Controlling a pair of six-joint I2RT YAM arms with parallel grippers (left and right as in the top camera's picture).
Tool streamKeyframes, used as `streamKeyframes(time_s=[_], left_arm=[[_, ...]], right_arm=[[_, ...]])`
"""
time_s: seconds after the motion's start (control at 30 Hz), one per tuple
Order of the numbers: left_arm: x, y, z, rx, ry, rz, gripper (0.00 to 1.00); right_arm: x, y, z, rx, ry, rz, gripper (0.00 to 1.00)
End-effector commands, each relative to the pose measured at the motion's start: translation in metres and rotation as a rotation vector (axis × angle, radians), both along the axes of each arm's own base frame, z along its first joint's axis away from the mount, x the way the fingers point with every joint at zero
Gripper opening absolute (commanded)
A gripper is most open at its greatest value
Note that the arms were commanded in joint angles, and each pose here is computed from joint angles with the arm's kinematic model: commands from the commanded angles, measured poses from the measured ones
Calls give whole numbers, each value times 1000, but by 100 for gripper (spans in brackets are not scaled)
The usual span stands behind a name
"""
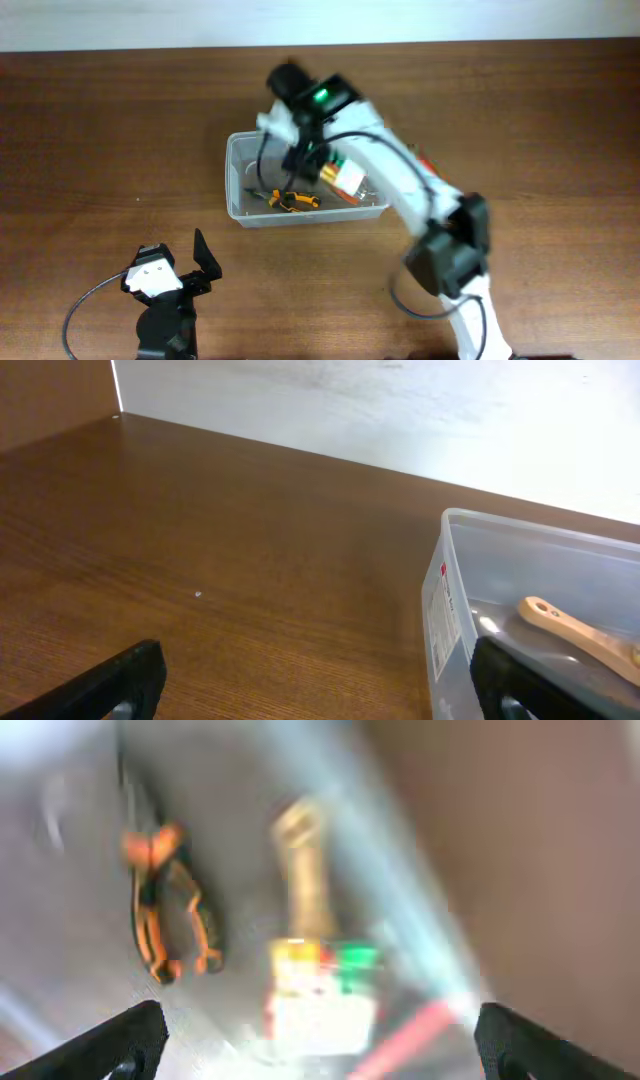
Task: Pack container
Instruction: 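Lower the needle-nose pliers into the container and release, then grasp the red-handled pliers with the right gripper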
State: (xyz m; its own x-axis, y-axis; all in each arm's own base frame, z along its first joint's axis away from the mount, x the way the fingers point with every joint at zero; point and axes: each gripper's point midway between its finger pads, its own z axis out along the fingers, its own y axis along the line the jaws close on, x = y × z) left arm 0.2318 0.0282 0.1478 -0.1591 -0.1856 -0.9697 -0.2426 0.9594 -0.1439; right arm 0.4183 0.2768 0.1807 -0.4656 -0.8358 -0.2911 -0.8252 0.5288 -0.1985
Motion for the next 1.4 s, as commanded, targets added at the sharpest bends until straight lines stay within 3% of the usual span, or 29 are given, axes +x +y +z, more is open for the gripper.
streamKeyframes(time_s=[0.0,0.1,0.17,0.23,0.43,0.57,0.77,0.8,0.9,1.37], left_arm=[[0,0,-1,9,2,-2,99],[0,0,-1,9,2,-3,99],[0,0,-1,9,2,-2,99],[0,0,-1,9,2,-3,99],[0,0,-1,9,2,-3,99],[0,0,-1,9,2,-2,99],[0,0,-1,9,2,-3,99],[0,0,-1,9,2,-3,99],[0,0,-1,9,2,-2,99],[0,0,-1,9,2,-3,99]], right_arm=[[6,-52,143,303,-214,-305,99],[14,-108,179,401,-262,-443,99],[25,-155,175,417,-245,-620,99],[35,-217,139,415,-142,-914,99],[27,-278,26,281,120,-1174,99],[15,-283,-48,187,247,-1159,99],[4,-279,-106,128,306,-1079,99],[3,-276,-110,136,313,-1054,100],[2,-267,-117,165,334,-945,88],[-22,-241,-159,133,401,-878,76]])
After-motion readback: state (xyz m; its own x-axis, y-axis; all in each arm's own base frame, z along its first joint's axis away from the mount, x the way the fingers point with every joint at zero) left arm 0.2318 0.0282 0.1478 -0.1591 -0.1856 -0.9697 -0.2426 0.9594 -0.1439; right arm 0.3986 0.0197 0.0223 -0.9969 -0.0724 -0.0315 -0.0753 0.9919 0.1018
